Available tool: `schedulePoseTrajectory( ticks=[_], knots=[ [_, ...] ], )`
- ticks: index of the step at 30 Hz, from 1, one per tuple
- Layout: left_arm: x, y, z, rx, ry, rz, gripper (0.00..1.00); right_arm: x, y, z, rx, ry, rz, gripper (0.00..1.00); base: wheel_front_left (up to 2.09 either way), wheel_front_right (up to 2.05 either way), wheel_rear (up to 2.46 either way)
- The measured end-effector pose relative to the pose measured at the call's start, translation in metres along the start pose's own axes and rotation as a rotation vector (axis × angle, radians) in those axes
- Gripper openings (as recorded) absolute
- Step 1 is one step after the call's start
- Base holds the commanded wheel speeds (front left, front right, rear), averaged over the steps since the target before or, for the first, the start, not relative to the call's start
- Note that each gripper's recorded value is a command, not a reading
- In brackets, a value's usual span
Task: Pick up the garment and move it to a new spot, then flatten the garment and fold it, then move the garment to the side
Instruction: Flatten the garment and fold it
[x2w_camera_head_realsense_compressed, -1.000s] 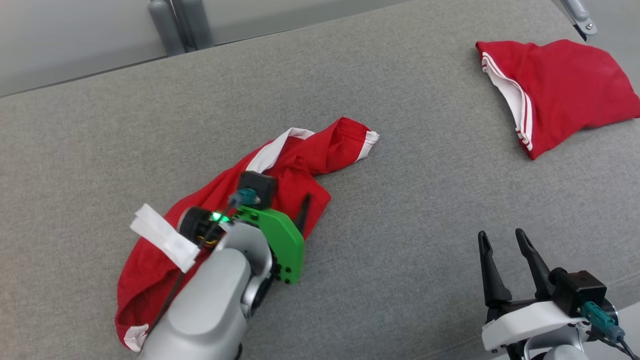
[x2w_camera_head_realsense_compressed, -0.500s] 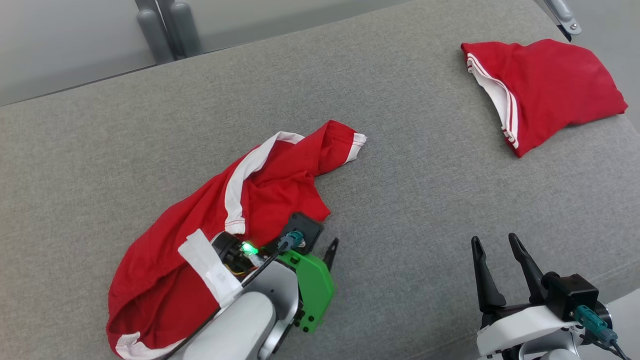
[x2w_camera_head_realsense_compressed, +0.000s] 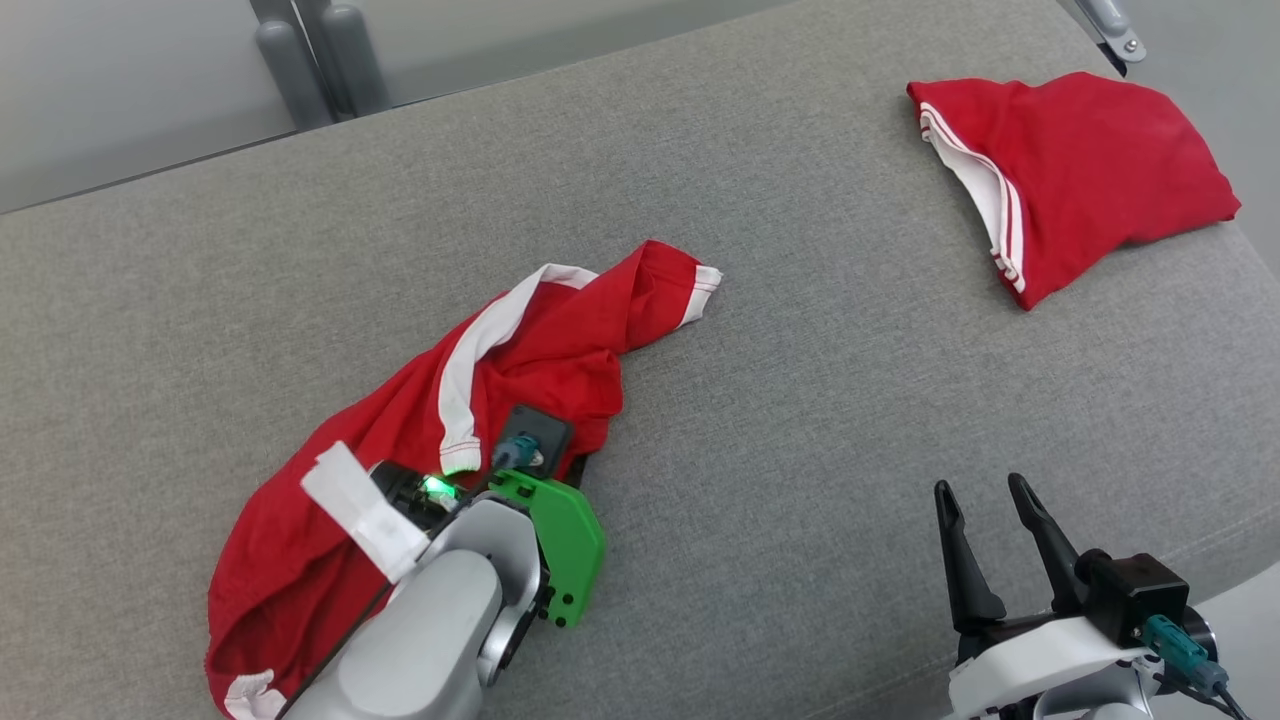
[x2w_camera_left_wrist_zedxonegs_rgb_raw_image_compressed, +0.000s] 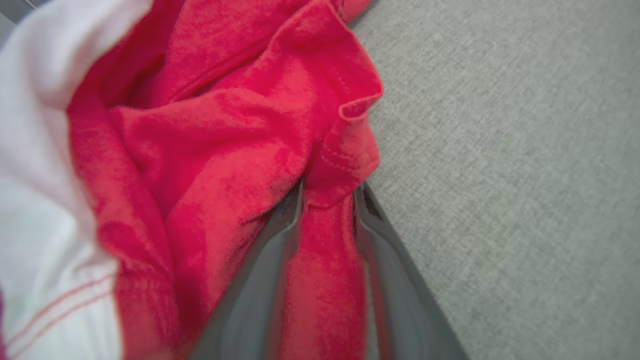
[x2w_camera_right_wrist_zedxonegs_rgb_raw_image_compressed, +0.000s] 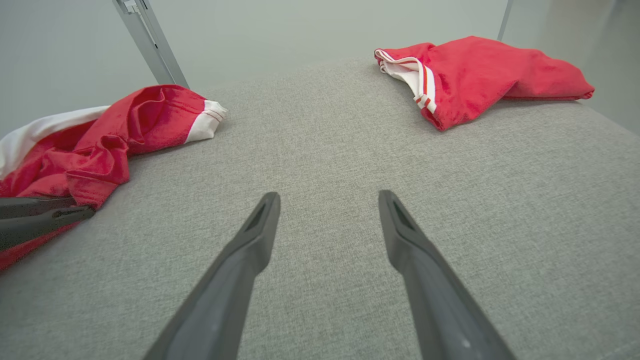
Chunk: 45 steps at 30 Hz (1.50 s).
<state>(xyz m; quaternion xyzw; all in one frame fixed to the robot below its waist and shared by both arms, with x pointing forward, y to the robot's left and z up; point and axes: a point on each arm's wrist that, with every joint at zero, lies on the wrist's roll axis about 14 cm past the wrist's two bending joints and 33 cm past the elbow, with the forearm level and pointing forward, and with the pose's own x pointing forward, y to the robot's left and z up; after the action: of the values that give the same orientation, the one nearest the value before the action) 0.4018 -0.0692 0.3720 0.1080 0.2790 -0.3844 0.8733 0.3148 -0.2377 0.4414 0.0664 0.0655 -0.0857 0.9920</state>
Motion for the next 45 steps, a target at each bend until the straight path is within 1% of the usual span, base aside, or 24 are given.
schedulePoseTrajectory(
  ticks=[2,4,5,7,10,12,13,15,17,18,19,20,22,23,25,28,31,34,36,38,39,41,43,45],
  knots=[
    [-0.001,-0.010,0.008,-0.154,-0.025,-0.061,0.00,-0.001,0.001,0.000,0.002,0.000,0.003,1.00,0.00,0.00,0.00],
    [-0.005,-0.021,0.014,-0.270,-0.038,-0.128,0.00,-0.002,0.002,0.000,0.004,-0.001,0.005,1.00,0.00,0.00,0.00],
    [-0.008,-0.030,0.020,-0.307,-0.051,-0.165,0.00,-0.004,0.002,-0.002,0.005,0.003,0.007,1.00,0.00,0.00,0.00],
    [-0.013,-0.035,0.036,-0.329,-0.090,-0.199,0.00,-0.006,0.003,-0.003,0.006,0.007,0.009,1.00,0.00,0.00,0.00],
    [-0.024,-0.047,0.051,-0.410,-0.098,-0.285,0.00,-0.006,0.007,-0.003,0.004,0.006,0.024,1.00,0.00,0.00,0.00],
    [-0.036,-0.071,0.055,-0.522,-0.054,-0.407,0.00,-0.005,0.009,-0.003,0.002,0.003,0.032,1.00,0.00,0.00,0.00],
    [-0.041,-0.082,0.055,-0.554,-0.030,-0.458,0.00,-0.005,0.010,-0.003,0.001,0.003,0.034,1.00,0.00,0.00,0.00],
    [-0.053,-0.101,0.058,-0.589,0.015,-0.560,0.00,-0.004,0.011,-0.002,0.001,0.002,0.037,1.00,0.00,0.00,0.00],
    [-0.059,-0.107,0.060,-0.629,0.034,-0.615,0.01,-0.004,0.010,-0.003,0.000,0.004,0.034,1.00,0.00,0.00,0.00],
    [-0.058,-0.103,0.058,-0.651,0.035,-0.608,0.19,-0.004,0.009,-0.003,0.000,0.007,0.033,1.00,0.00,0.00,0.00],
    [-0.055,-0.094,0.053,-0.656,0.031,-0.578,0.78,-0.004,0.009,-0.004,-0.001,0.010,0.032,1.00,0.00,0.00,0.00],
    [-0.050,-0.085,0.047,-0.636,0.026,-0.535,1.00,-0.004,0.009,-0.005,-0.001,0.014,0.031,1.00,0.00,0.00,0.00],
    [-0.036,-0.061,0.033,-0.552,0.010,-0.414,1.00,-0.004,0.009,-0.008,-0.003,0.022,0.031,1.00,0.00,0.00,0.00],
    [-0.030,-0.054,0.028,-0.516,0.011,-0.377,1.00,-0.004,0.010,-0.009,-0.002,0.026,0.033,1.00,0.00,0.00,0.00],
    [-0.022,-0.054,0.021,-0.481,0.012,-0.347,1.00,-0.002,0.011,-0.009,-0.003,0.026,0.036,1.00,0.00,0.00,0.00],
    [-0.017,-0.068,0.021,-0.529,0.009,-0.373,1.00,-0.002,0.009,-0.008,0.000,0.025,0.028,1.00,0.00,0.00,0.00],
    [-0.016,-0.069,0.035,-0.540,-0.061,-0.378,1.00,-0.002,0.007,-0.008,0.000,0.025,0.021,1.00,0.00,0.00,0.00],
    [-0.016,-0.059,0.058,-0.590,-0.169,-0.363,1.00,-0.001,0.006,-0.009,-0.001,0.027,0.019,1.00,0.00,0.00,0.00],
    [-0.017,-0.049,0.071,-0.663,-0.233,-0.348,1.00,-0.001,0.007,-0.009,0.000,0.028,0.023,1.00,0.00,0.00,0.00],
    [-0.015,-0.028,0.076,-0.688,-0.287,-0.290,1.00,0.000,0.009,-0.010,0.000,0.029,0.029,1.00,0.00,0.00,0.00],
    [-0.011,-0.017,0.074,-0.660,-0.286,-0.244,1.00,0.001,0.009,-0.009,0.000,0.027,0.030,1.00,0.00,0.00,0.00],
    [-0.005,-0.004,0.056,-0.565,-0.223,-0.186,1.00,0.003,0.010,-0.006,-0.001,0.019,0.032,1.00,0.00,0.00,0.00],
    [0.000,-0.009,0.024,-0.492,-0.091,-0.178,1.00,0.004,0.011,-0.005,0.001,0.016,0.035,1.00,0.00,0.00,0.00],
    [0.001,-0.020,0.014,-0.438,-0.028,-0.208,1.00,0.003,0.010,-0.006,0.001,0.017,0.034,1.00,0.00,0.00,0.00]
  ],
)
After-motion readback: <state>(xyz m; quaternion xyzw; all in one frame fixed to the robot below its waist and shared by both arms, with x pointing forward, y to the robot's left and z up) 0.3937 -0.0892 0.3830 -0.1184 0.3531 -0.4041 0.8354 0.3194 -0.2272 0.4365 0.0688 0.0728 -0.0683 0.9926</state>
